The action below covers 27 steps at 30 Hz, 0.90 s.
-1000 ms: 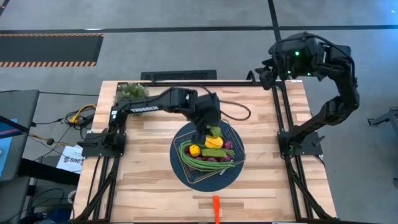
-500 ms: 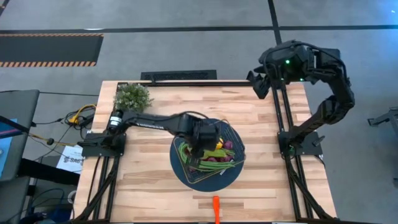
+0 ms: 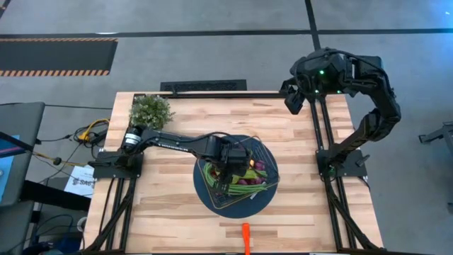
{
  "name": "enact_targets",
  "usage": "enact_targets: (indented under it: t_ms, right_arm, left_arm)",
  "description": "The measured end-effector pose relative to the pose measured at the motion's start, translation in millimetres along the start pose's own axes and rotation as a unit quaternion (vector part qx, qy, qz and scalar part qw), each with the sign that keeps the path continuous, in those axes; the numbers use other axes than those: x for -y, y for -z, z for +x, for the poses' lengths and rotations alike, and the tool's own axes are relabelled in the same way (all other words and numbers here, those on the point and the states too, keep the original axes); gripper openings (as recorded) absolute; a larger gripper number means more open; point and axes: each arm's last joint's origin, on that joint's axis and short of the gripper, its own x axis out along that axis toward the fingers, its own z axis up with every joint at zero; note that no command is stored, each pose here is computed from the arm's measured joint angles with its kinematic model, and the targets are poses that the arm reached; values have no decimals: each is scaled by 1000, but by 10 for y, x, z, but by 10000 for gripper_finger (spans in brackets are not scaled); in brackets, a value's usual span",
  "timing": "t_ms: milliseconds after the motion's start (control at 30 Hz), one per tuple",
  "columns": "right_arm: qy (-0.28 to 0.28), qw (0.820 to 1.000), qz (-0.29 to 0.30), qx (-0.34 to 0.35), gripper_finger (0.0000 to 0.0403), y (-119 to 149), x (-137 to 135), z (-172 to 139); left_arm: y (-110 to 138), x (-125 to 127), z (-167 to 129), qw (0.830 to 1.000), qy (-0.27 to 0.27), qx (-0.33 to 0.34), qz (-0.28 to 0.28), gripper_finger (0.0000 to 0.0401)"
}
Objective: Build produce basket
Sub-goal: Put the green chayote into the gold wire basket, then put the orange carrot into the gold wire basket
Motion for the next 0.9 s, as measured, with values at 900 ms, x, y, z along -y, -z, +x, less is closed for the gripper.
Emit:
enact_targets:
  t_ms: [900]
  right_arm:
    - [-30, 999, 10, 2, 225, 30, -29, -75]
  left_arm:
    - [117, -194, -934, 990, -131, -47, -32, 212]
